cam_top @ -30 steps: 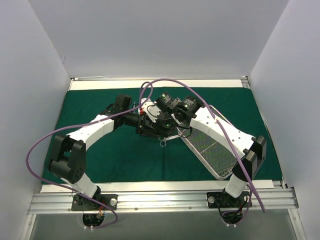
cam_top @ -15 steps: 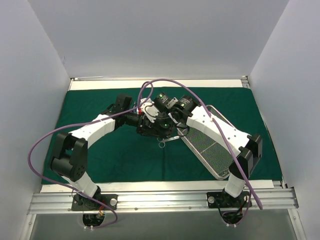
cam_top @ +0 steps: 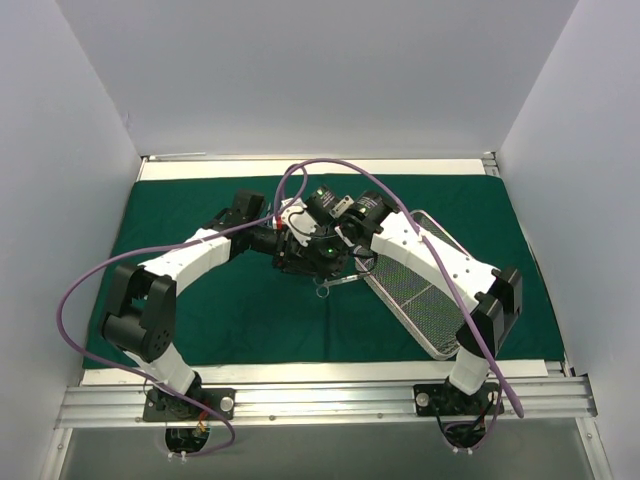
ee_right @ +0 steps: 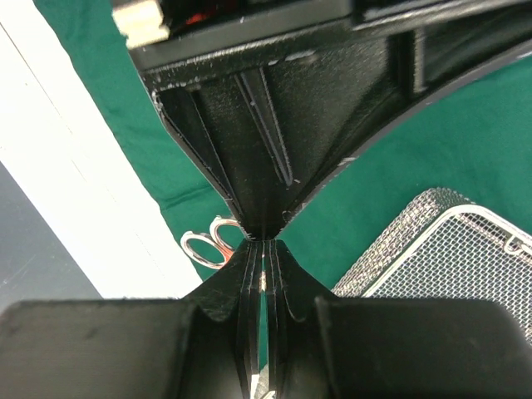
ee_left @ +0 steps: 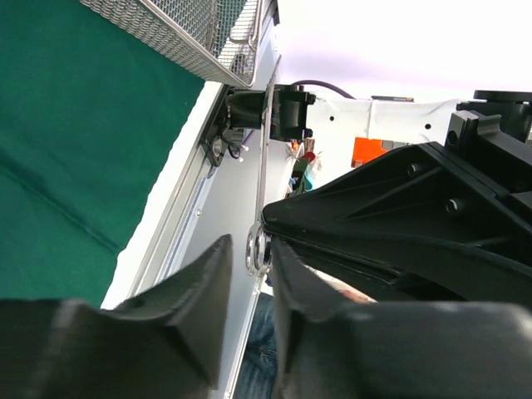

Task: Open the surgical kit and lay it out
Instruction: Place the medical item in the surgical kit.

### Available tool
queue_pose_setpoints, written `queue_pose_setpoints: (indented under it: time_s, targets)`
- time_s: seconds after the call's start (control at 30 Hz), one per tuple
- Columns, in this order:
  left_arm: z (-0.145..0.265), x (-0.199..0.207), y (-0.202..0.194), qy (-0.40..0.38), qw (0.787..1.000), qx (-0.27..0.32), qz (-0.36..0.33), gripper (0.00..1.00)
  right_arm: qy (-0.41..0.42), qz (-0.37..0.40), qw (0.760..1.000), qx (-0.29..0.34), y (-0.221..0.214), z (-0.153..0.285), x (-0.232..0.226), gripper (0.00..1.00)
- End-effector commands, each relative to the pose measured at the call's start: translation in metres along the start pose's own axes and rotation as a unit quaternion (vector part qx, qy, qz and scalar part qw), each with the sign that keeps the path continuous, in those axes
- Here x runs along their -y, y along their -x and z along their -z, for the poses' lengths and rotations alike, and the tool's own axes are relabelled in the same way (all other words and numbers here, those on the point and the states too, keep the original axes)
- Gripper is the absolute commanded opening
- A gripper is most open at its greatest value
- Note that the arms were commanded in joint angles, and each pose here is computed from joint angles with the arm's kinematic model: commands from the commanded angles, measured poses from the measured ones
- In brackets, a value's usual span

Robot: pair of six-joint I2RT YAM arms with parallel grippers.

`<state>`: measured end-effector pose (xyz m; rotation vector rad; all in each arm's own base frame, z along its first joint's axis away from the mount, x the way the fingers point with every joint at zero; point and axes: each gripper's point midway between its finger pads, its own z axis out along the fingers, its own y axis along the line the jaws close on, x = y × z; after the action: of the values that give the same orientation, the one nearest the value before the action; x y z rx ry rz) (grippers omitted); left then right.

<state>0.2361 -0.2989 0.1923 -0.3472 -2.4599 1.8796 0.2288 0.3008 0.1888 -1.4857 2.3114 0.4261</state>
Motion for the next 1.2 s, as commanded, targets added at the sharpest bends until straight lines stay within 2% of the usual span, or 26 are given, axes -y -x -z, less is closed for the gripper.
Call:
queue_pose_setpoints:
  time_s: [0.0,0.13,0.33,0.73,1.03,1.17]
  targets:
    - [0.000,0.016,-0.009,-0.028,0.999,-0.020,-0.042,0.31,-0.004,-0.012,1.000,0.015,0.007,0.000,0.006,0.00]
    - [0.002,0.017,-0.010,-0.030,0.998,-0.018,-0.045,0.25,0.000,-0.018,1.000,0.010,0.003,-0.002,0.004,0.00]
    - [0.003,0.018,-0.008,-0.031,0.998,-0.011,-0.050,0.40,-0.003,-0.030,1.000,0.009,-0.004,-0.001,0.007,0.00]
    - [0.005,0.017,-0.006,-0.034,0.998,-0.006,-0.050,0.44,0.000,-0.046,0.999,0.027,0.000,0.002,0.011,0.00]
    - [0.004,0.014,-0.006,-0.033,0.998,-0.008,-0.047,0.37,0.004,-0.055,0.997,0.051,0.010,0.005,0.014,0.00]
    - [0.004,0.015,-0.005,-0.035,0.998,-0.008,-0.049,0.28,0.006,-0.055,0.997,0.058,0.014,0.006,0.015,0.00]
